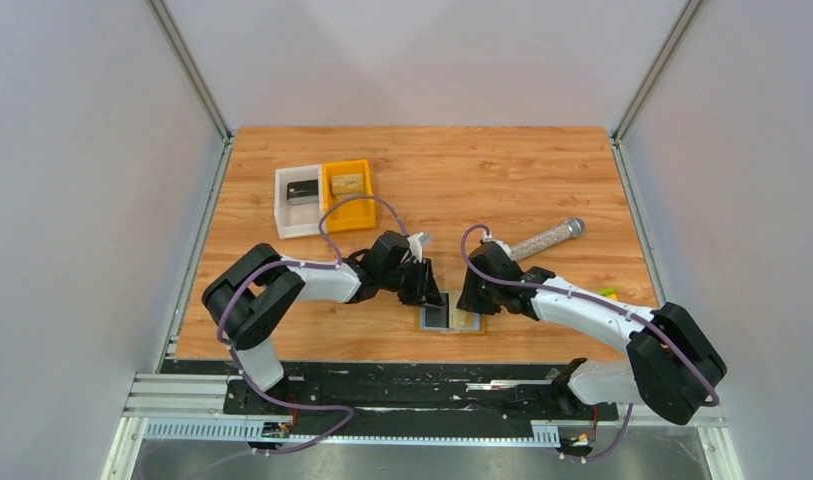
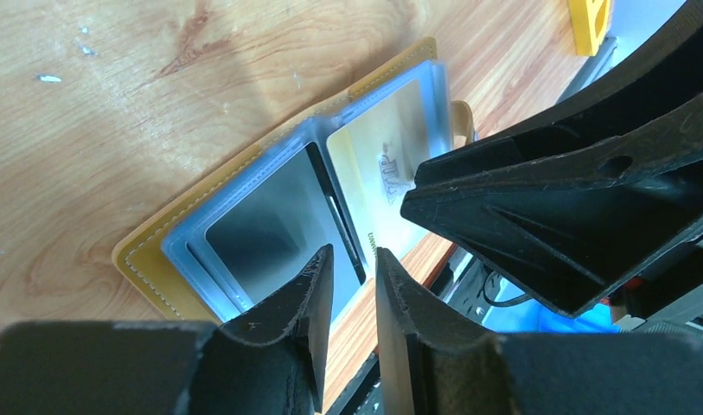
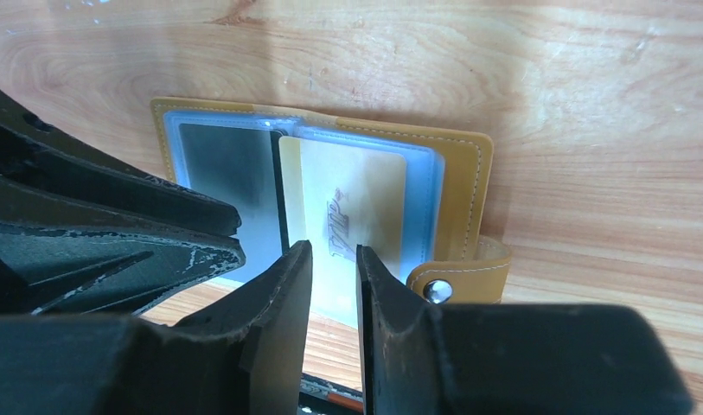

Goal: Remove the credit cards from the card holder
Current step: Remove the credit card from the card holder.

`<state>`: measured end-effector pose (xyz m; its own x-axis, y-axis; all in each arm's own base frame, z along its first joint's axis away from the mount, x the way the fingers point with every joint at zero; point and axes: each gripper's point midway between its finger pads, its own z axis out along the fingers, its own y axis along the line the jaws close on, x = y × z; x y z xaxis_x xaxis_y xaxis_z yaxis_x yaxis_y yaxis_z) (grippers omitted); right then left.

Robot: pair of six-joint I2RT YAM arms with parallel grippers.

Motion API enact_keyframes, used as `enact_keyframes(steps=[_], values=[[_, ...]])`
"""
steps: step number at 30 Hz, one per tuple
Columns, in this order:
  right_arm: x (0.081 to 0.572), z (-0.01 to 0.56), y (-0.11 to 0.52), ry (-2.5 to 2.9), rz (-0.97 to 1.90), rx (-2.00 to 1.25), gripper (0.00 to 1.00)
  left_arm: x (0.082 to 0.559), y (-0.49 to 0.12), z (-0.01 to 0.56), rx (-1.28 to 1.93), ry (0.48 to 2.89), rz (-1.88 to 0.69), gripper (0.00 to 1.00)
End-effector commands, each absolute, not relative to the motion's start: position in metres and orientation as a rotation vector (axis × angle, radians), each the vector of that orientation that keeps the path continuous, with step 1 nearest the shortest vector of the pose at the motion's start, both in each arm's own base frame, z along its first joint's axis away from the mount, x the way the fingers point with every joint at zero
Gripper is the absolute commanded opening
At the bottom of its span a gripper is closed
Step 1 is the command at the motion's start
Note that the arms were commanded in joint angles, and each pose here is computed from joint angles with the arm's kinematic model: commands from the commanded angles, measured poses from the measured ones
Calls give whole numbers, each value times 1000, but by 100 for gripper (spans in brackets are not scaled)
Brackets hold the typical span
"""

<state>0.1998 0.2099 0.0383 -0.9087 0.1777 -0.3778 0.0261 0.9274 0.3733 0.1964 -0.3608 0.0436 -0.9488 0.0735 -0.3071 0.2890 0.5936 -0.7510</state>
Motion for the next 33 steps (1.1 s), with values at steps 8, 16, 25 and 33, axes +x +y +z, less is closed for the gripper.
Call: enact_keyframes(steps=[8,16,25,33], values=[[206,41,209,2629,551,149,26,204,-376,55,305,2490,-1384,38],[198,31,207,2663,570,168,24,205,-379,47,293,2497,-1395,40],[198,30,208,2665,583,178,24,200,-384,41,256,2499,-1447,40],[197,28,207,2671,589,184,23,198,-389,42,223,2486,-1501,40]])
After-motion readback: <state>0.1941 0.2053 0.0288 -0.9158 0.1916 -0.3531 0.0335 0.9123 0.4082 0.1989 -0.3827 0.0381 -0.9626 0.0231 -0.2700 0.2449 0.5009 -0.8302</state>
